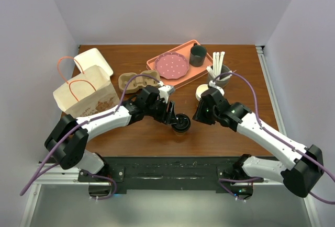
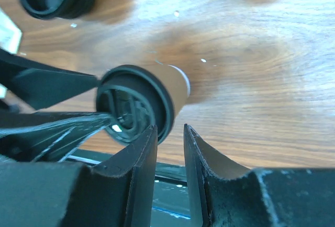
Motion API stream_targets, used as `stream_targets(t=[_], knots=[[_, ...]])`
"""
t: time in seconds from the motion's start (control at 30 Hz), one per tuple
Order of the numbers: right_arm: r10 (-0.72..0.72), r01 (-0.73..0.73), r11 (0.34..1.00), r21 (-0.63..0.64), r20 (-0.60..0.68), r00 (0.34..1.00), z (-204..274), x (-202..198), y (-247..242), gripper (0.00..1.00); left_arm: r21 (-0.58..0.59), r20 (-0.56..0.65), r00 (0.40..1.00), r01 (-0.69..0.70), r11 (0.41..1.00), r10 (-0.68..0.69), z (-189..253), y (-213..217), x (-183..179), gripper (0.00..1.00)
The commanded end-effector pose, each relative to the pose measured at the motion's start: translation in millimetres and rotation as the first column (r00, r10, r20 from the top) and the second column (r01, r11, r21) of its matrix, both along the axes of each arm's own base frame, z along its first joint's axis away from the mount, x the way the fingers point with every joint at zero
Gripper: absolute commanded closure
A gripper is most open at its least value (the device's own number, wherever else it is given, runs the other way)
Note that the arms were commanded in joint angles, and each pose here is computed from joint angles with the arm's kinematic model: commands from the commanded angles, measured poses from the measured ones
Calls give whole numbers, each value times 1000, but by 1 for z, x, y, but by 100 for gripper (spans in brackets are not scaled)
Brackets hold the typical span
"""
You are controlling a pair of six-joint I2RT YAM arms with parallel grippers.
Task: Pack the takeout coffee
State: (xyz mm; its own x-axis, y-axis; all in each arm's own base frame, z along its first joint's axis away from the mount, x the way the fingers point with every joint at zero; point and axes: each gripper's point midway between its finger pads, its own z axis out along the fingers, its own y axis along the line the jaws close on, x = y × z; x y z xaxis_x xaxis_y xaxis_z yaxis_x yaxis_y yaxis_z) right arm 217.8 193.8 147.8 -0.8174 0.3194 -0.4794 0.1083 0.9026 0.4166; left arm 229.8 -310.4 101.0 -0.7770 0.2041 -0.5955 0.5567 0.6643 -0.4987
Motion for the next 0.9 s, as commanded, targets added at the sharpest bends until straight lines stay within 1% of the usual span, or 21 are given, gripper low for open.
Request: stream_targets(t=[0.0, 0.13, 0.27, 0.43, 0.63, 0.7, 0.8, 0.87], knots=[[17, -16, 997, -69, 27, 999, 1, 14, -4, 69, 202, -84, 996, -15, 979, 33, -53, 34, -15, 42], [33, -29, 996, -80, 44, 999, 2, 25, 0, 70, 204, -87, 996, -8, 979, 26, -54, 34, -16, 42], [48, -46, 996, -77, 33, 998, 0, 29, 5, 71, 204, -89, 996, -6, 979, 25, -53, 34, -17, 42], [61, -60, 997, -49, 6, 998, -11, 24, 11, 72, 205, -90, 996, -6, 979, 25, -54, 34, -17, 42], [79, -78, 997, 6, -78, 994, -43, 4, 16, 73, 207, -96, 995, -3, 978, 23, -56, 36, -19, 42], [66, -67, 998, -7, -111, 992, -57, -3, 10, 73, 208, -97, 995, -5, 978, 25, -58, 37, -20, 42], [28, -39, 997, -69, -144, 989, -70, -9, -4, 76, 211, -100, 995, -9, 977, 31, -60, 38, -21, 42], [30, -40, 996, -78, -133, 991, -69, -8, -5, 77, 210, -101, 994, -11, 978, 33, -59, 38, -21, 42]])
